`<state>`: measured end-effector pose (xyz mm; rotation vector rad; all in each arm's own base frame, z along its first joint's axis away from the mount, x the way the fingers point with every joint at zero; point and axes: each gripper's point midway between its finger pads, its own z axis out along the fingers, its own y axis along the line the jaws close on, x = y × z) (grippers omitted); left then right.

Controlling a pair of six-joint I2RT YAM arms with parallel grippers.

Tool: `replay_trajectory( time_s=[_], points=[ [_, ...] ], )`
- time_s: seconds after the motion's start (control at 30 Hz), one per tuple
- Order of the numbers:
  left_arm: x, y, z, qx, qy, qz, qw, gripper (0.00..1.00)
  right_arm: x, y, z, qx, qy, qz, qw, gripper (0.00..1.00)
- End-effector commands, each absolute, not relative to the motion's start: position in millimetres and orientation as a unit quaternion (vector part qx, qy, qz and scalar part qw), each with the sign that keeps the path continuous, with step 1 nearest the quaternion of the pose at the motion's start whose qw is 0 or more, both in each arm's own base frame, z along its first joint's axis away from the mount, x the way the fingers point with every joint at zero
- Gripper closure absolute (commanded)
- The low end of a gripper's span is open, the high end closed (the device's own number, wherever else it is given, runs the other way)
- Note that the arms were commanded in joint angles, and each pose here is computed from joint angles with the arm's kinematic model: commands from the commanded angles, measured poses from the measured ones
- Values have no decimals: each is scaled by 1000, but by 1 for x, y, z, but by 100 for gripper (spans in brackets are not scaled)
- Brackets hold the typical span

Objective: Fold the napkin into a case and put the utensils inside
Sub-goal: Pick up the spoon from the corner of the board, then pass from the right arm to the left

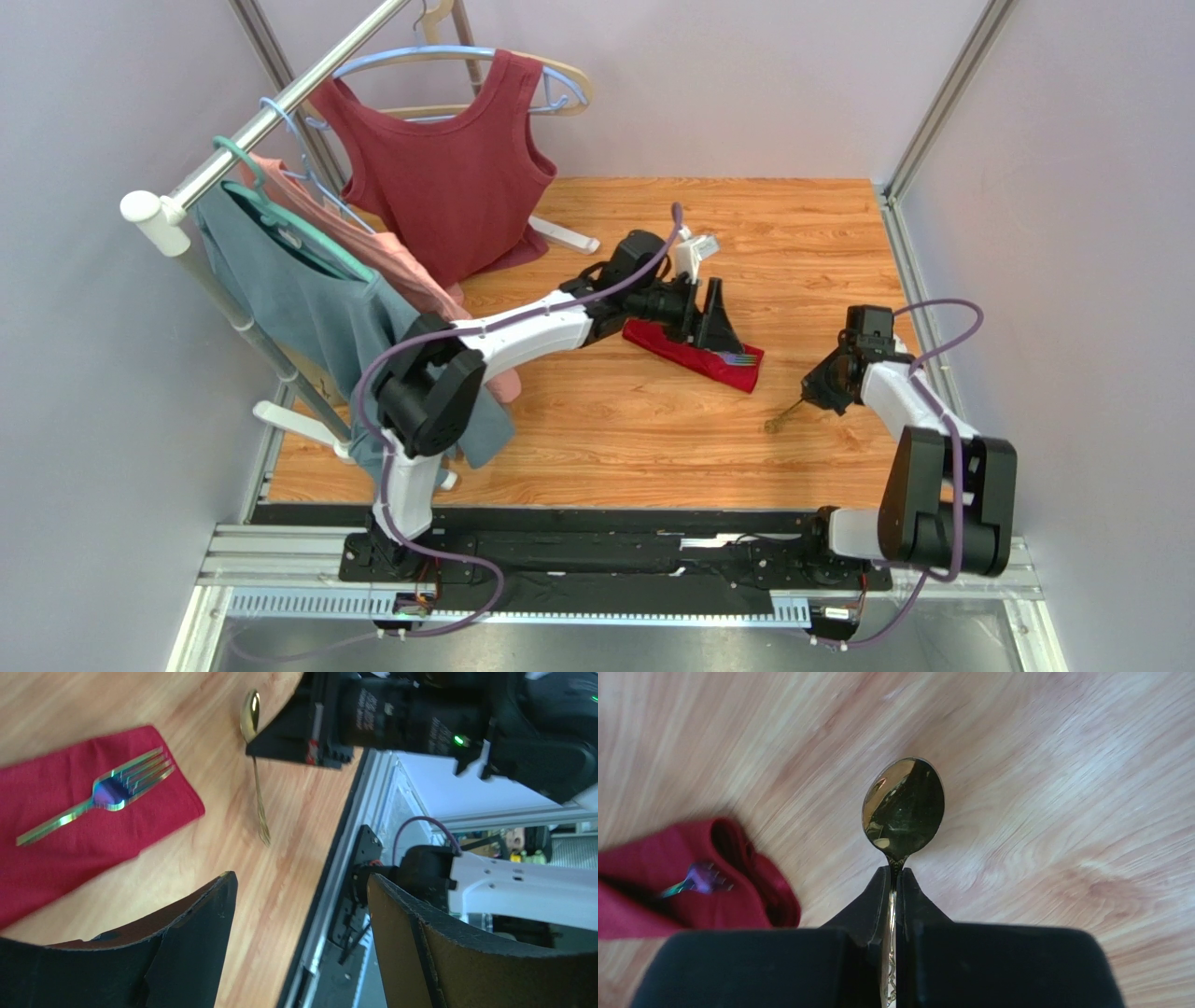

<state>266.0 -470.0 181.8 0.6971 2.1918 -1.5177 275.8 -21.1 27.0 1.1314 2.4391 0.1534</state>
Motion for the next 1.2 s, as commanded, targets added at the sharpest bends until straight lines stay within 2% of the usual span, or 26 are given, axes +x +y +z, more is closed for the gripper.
replay_trajectory(
  time_s=[0.0, 0.1, 0.33, 0.43, 0.5, 0.57, 0.6, 0.63, 0.67, 0.7, 0.73, 0.87, 0.93, 1.17],
  points=[
    [253, -509, 175, 317, 751, -546, 191, 23, 279, 1, 59, 380, 881, 123, 253, 100],
    [244, -526, 153, 331, 766, -525, 169, 23, 280, 13, 82, 379, 872, 157, 268, 100],
    [231, -535, 133, 331, 761, -542, 131, 21, 284, 33, 115, 374, 859, 201, 285, 100],
    [226, -535, 128, 332, 760, -547, 116, 26, 286, 41, 125, 376, 852, 223, 289, 100],
    [225, -536, 125, 327, 759, -553, 106, 36, 288, 49, 133, 373, 848, 241, 290, 100],
    [223, -531, 126, 329, 755, -560, 93, 61, 289, 55, 137, 365, 849, 253, 287, 100],
    [223, -524, 125, 324, 759, -559, 86, 78, 291, 58, 143, 353, 850, 262, 289, 100],
    [231, -514, 125, 313, 763, -560, 83, 100, 293, 59, 146, 340, 852, 267, 295, 93],
    [233, -507, 126, 308, 762, -564, 79, 100, 298, 60, 148, 323, 856, 269, 302, 82],
    [233, -496, 133, 306, 758, -571, 80, 100, 302, 59, 153, 277, 867, 262, 320, 60],
    [240, -485, 135, 299, 760, -571, 79, 100, 305, 60, 154, 248, 874, 263, 324, 57],
    [235, -439, 143, 293, 777, -556, 28, 100, 320, 63, 158, 135, 884, 259, 365, 56],
    [234, -419, 154, 289, 773, -564, 16, 100, 321, 78, 161, 79, 875, 300, 372, 57],
    [221, -371, 170, 297, 771, -562, -21, 100, 322, 119, 188, -3, 825, 422, 376, 56]
  ],
)
